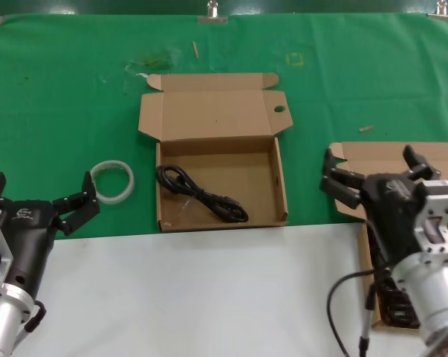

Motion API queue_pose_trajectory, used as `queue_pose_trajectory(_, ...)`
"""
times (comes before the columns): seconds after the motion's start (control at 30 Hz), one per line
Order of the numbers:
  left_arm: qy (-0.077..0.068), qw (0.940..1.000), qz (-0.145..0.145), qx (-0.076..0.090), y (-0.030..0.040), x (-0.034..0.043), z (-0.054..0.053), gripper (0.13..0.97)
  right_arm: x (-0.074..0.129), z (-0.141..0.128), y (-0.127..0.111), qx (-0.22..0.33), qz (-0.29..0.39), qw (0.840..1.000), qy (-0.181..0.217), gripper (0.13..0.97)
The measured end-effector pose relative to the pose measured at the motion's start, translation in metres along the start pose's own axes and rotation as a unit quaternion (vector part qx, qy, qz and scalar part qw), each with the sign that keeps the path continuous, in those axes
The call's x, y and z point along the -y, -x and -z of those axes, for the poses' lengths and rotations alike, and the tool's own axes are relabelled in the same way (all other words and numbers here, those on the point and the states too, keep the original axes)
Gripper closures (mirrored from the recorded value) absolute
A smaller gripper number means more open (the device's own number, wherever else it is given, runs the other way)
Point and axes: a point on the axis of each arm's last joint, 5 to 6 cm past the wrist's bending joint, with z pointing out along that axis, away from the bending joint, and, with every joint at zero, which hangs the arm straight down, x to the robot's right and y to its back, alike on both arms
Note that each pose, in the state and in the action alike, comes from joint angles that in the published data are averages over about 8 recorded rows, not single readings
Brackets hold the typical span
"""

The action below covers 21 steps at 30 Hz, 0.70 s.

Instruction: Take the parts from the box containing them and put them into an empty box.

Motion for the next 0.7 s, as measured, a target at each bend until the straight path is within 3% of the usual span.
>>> queue_pose_trajectory(0.2, 0.0, 1.0, 0.0, 0.0, 0.0, 0.0, 0.0, 0.132, -0.0028, 0.008, -0.0109, -0.007, -0.008, 1.0, 0.003, 0.13)
queue_pose_trajectory(0.7, 0.0, 1.0, 0.0, 0.0, 0.0, 0.0, 0.0, 0.132, -0.003, 0.0087, -0.0118, -0.007, -0.009, 1.0, 0.003, 0.13)
